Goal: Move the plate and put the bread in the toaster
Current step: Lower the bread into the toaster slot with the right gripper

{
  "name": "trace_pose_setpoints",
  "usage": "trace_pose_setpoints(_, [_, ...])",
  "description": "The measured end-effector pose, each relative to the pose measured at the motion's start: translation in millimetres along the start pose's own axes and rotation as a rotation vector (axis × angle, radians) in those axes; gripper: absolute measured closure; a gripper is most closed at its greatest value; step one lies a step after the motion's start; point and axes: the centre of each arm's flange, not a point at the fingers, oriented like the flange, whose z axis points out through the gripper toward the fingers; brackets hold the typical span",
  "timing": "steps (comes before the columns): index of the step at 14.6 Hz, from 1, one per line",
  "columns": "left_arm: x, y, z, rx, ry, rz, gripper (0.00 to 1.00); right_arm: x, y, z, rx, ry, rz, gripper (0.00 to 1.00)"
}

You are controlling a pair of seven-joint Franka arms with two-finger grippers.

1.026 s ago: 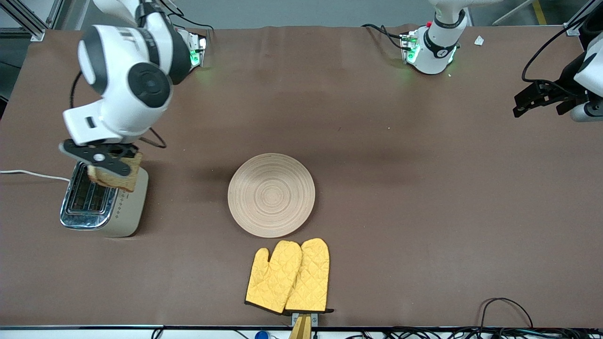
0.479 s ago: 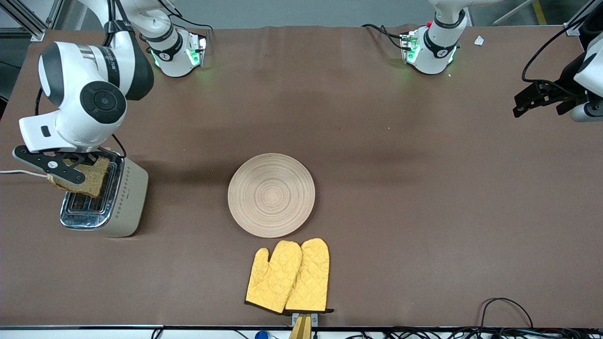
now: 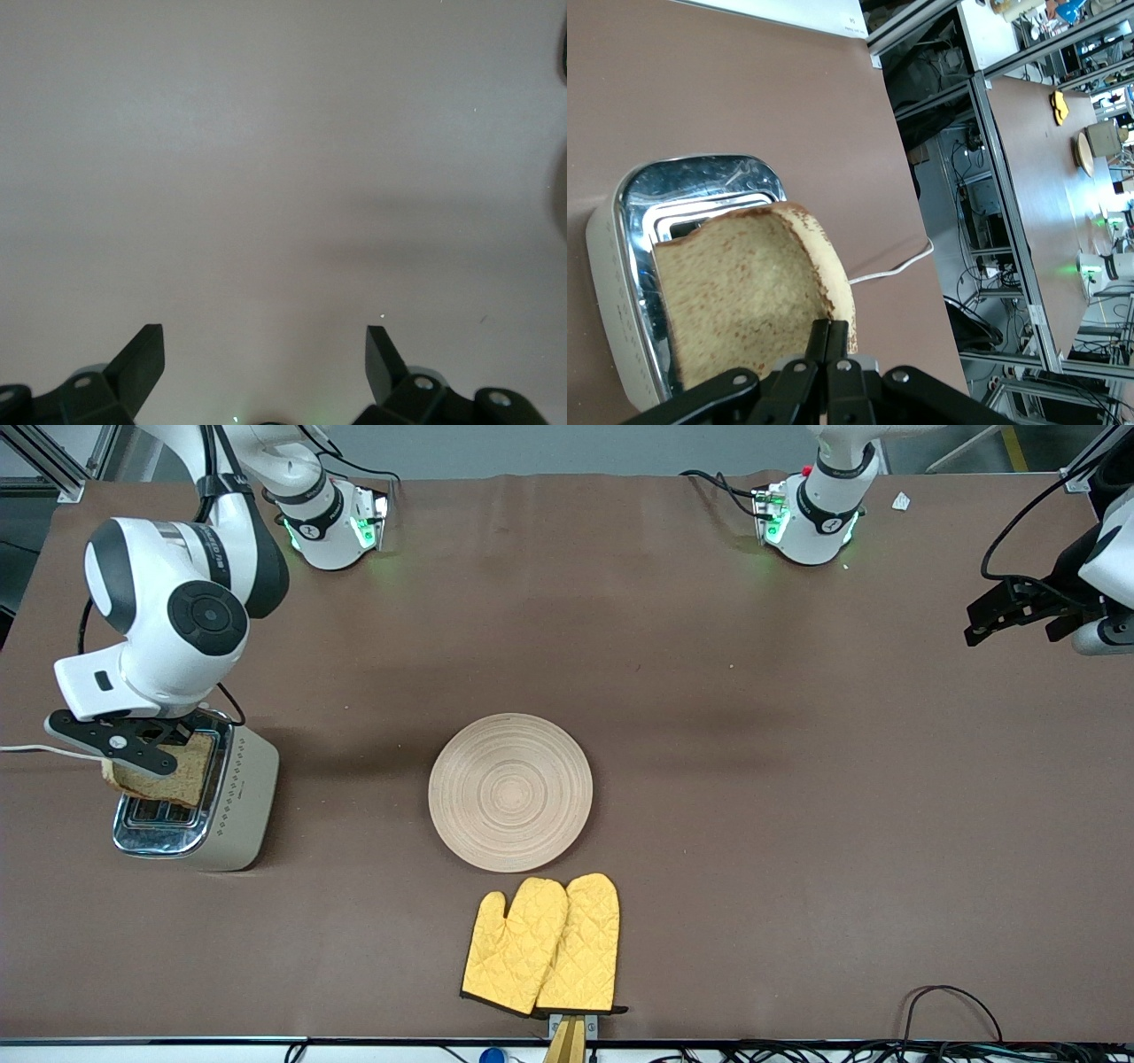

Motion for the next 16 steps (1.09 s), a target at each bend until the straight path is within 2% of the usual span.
trace_pose_setpoints(7, [4, 0, 7, 0.000, -0.014, 0.000, 0.00, 1, 5, 22, -0.003, 0.008, 0.000, 0.98])
trace_pose_setpoints(16, [4, 0, 8, 0.000, -0.015, 0.000, 0.00, -6, 0, 36, -0.013, -0.009, -0.018, 0.98])
